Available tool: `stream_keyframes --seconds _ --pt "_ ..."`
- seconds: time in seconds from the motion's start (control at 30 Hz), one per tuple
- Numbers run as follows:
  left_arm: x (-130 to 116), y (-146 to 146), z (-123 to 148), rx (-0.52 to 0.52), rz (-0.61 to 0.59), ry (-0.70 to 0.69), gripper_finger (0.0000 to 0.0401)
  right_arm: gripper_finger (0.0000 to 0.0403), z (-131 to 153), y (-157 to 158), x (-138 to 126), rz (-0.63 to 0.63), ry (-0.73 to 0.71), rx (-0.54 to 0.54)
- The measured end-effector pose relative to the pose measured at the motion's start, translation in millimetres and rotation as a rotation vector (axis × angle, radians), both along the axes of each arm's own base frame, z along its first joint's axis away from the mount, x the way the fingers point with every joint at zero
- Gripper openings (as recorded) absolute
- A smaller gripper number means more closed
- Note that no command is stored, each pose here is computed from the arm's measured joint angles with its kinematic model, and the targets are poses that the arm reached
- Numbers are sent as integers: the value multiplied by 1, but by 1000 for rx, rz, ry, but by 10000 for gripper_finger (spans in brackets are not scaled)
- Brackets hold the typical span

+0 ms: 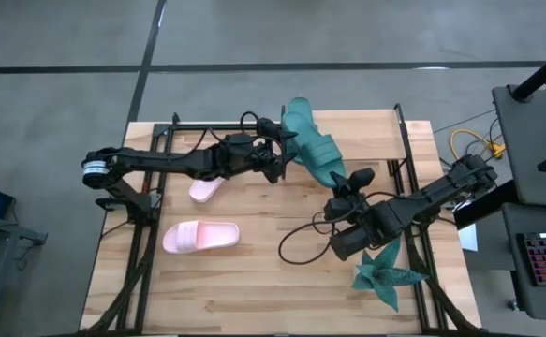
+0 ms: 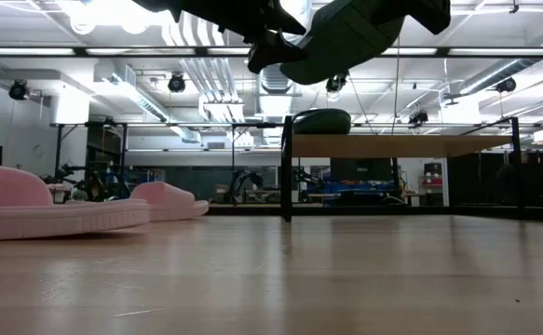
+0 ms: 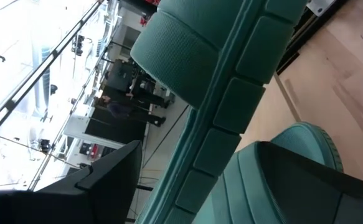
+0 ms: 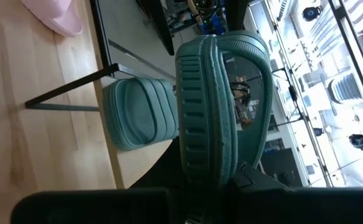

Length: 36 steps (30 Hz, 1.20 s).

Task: Pick and place slides into the shelf
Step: Put the green slipper on the shelf

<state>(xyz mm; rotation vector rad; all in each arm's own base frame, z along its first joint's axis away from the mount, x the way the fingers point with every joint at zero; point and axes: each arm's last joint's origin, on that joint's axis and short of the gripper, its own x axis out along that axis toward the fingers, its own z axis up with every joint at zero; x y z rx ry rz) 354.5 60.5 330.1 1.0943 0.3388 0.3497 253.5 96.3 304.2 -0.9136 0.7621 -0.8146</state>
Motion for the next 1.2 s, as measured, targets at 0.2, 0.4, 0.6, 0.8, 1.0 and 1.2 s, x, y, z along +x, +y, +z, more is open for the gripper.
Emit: stream_keyframes --seconds 0.2,0.4,0.6,0.8,1.0,1.2 --pt "0 2 0 0 5 0 283 29 3 0 1 0 -10 5" --pt "0 3 0 1 11 -4 228 29 3 0 1 0 -15 7" --pt "0 5 1 5 16 -23 157 29 3 1 1 0 -17 8" --pt "0 5 1 6 17 -22 104 29 3 0 1 -1 -18 9" --pt "0 5 0 5 17 -21 91 29 3 1 1 0 -18 11" --pt "0 5 0 3 15 -20 89 68 3 1 1 1 -17 15"
